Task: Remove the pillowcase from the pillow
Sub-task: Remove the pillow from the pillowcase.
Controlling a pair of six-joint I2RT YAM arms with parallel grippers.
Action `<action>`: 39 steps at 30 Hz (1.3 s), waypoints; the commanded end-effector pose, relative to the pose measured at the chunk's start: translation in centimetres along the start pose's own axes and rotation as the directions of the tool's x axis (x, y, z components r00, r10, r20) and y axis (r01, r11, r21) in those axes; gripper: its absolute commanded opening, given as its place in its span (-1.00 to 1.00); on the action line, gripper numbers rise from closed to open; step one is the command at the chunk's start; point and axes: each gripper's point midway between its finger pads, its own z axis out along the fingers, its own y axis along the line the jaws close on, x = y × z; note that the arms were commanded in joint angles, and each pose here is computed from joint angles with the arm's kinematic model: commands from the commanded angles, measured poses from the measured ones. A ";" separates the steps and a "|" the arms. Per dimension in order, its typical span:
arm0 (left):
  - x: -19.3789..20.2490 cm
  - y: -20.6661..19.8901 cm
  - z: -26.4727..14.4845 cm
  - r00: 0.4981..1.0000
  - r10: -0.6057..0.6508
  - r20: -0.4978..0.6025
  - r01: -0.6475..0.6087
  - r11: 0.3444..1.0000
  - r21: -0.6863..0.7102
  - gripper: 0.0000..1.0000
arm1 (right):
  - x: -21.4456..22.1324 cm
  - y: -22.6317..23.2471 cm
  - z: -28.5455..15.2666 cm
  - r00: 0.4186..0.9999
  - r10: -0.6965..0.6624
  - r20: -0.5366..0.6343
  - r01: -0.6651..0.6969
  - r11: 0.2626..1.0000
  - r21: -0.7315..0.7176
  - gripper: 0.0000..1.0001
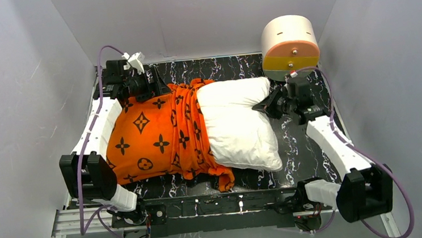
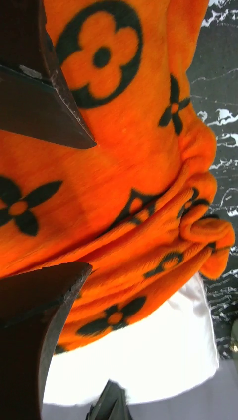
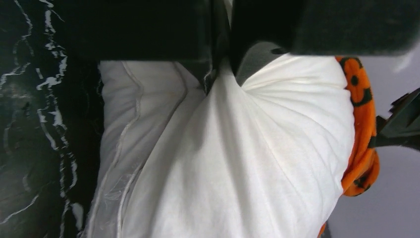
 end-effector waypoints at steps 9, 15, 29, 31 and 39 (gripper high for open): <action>0.9 -8.0 -8.0 0.983 0.096 0.154 -0.118 0.984 0.135 0.97 | -6.9 1.9 -6.8 0.940 -0.303 0.156 0.258 0.931 0.258 0.91; 6.9 -9.4 -9.9 0.991 0.031 0.127 -0.056 0.980 0.190 0.97 | -0.6 0.0 -10.6 0.965 -0.204 0.163 0.181 0.973 0.144 0.97; 14.5 -8.1 -13.4 0.980 -0.145 0.138 0.115 0.972 0.203 0.97 | 9.9 -3.7 -10.6 0.987 -0.117 -0.106 0.111 0.992 -0.060 0.95; 16.1 -8.9 -12.1 0.975 -0.213 0.057 0.187 0.938 0.292 0.97 | 10.1 -3.7 -10.0 0.985 -0.115 -0.128 0.106 0.991 -0.077 0.92; 18.2 -10.4 -12.5 0.973 -0.232 0.010 0.206 0.882 0.425 0.86 | 6.1 -2.5 -7.3 0.994 -0.107 -0.010 0.106 0.992 -0.070 -0.62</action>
